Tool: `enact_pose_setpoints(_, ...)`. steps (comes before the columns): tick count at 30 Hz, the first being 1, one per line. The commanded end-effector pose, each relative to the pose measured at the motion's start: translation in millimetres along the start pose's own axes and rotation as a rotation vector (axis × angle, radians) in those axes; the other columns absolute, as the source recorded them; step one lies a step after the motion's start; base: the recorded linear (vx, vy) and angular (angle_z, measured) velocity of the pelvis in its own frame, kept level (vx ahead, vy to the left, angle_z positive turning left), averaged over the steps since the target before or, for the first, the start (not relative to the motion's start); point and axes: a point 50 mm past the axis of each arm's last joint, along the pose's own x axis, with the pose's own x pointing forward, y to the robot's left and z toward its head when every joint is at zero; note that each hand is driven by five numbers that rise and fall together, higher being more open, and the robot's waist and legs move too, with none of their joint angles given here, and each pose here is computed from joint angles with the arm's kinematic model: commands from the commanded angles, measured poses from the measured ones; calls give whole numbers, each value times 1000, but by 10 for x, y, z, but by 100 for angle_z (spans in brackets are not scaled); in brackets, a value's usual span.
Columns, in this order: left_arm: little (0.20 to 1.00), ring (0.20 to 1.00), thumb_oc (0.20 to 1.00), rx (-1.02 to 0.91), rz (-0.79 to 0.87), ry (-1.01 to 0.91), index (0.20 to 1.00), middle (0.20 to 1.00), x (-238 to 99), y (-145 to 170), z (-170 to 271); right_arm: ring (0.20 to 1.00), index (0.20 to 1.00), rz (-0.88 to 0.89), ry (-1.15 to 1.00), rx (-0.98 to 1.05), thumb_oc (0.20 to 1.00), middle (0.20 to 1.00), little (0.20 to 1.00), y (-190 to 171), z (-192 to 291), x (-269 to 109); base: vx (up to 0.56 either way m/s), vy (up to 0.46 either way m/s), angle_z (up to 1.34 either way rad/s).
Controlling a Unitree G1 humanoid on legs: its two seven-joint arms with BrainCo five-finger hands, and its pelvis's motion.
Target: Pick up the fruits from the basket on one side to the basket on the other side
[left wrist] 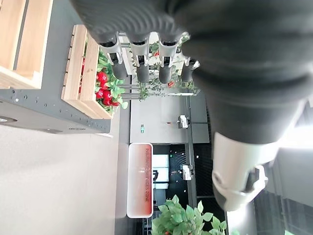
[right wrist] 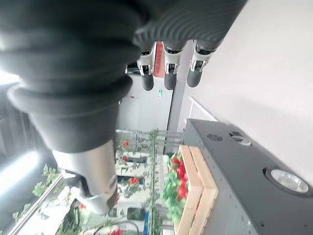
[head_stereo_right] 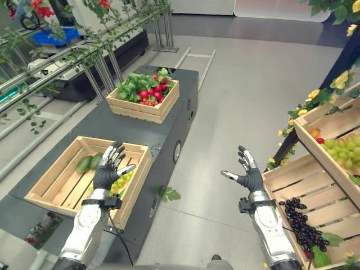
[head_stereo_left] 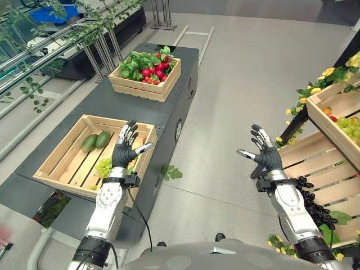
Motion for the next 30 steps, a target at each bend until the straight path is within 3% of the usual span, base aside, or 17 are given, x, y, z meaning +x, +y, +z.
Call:
enact_pose_setpoints(1, 1000, 1000, 1000, 98, 8, -141, 1000, 1000, 69, 174, 288, 1000, 1000, 6, -240, 1, 1000, 1000, 1000, -75, 461, 118, -69, -30, -5)
enact_pose_setpoints(6, 1000, 1000, 1000, 203, 81, -163, 1000, 1000, 64, 456, 399, 1000, 1000, 35, -279, -22, 1000, 1000, 1000, -132, 564, 138, -93, -25, 1)
enact_pose_setpoints(7, 1000, 1000, 1000, 297, 88, -175, 1000, 1000, 96, 544, 463, 1000, 1000, 34, -286, -41, 1000, 1000, 1000, -172, 589, 149, -76, -32, 16)
enact_pose_setpoints(15, 1000, 1000, 1000, 520, 116, -290, 1000, 1000, 294, 715, 834, 1000, 1000, -45, -301, -112, 1000, 1000, 1000, -363, 643, 126, -80, 57, 76)
enact_pose_setpoints(27, 1000, 1000, 1000, 444, 151, -381, 1000, 1000, 365, 639, 1002, 1000, 1000, 18, -328, -87, 1000, 1000, 1000, -109, 724, 329, 28, 194, 25)
enact_pose_setpoints(30, 1000, 1000, 1000, 509, 128, -412, 1000, 1000, 405, 608, 1086, 1000, 1000, 79, -377, -113, 1000, 1000, 1000, 31, 849, 414, 26, 126, -11)
